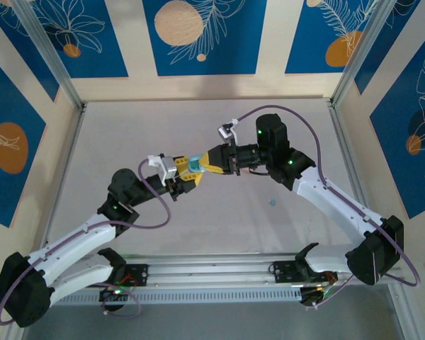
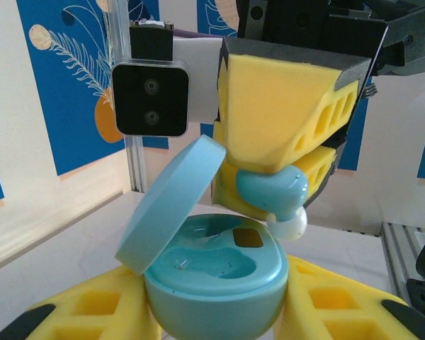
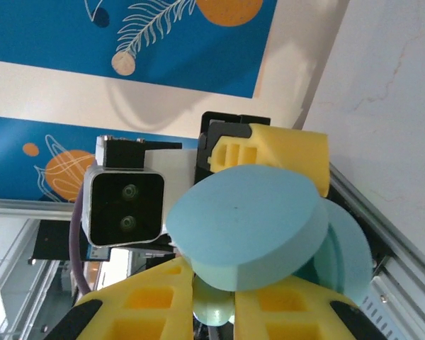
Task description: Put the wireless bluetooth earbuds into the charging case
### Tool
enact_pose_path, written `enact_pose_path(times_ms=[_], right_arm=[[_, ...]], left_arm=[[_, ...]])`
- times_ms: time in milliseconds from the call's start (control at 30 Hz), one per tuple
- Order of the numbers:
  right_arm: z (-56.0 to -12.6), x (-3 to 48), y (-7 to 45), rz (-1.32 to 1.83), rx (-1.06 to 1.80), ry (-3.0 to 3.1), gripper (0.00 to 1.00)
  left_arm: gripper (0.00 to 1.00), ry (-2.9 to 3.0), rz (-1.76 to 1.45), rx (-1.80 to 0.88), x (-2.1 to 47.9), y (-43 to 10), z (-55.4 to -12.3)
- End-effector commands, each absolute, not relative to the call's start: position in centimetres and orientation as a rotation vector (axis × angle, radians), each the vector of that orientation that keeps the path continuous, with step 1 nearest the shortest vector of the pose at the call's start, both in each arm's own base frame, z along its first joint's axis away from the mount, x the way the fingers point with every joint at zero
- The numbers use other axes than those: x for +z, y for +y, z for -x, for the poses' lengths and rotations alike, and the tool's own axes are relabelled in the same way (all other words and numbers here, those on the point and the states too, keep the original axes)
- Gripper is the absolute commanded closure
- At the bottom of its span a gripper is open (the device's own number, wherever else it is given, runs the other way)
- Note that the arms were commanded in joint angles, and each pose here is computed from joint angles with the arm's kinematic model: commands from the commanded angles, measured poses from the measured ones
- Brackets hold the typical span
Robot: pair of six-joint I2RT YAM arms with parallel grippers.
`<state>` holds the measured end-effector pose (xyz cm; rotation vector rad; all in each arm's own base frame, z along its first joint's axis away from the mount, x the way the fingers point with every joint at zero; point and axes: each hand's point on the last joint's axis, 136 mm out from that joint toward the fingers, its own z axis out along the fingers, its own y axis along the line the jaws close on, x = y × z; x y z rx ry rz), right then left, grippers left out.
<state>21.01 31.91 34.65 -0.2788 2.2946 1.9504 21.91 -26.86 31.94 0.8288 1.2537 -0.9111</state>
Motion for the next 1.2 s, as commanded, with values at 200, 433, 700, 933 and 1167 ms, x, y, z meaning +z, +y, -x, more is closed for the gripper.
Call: enact_pose_path(times_ms=[200,433,700,933,1167], right_arm=[[-21.5,35.3,30.5,0.312,1.819,2.278,0.81],[-22.0,35.1,30.0,0.313,1.794,2.268,0.81],[-22.3,34.9,30.1,0.327,1.781,2.256,0.81],[-22.0,34.0,30.0,0.37,1.74,2.282,0.81],[-21.7,33.3,29.7,0.401,1.697,2.313,0.79]], left_arm=[[0.63,1.204,-0.855,-0.95,33.2,-26.9,-20.4],[0.63,1.197,-0.873,-0.998,33.5,-27.3,-19.9],[0.62,1.188,-0.876,-1.041,33.8,-27.6,-19.7],[0.62,1.171,-0.855,-1.049,34.2,-27.6,-19.8],[0.63,1.163,-0.849,-1.046,34.4,-27.5,-19.8]])
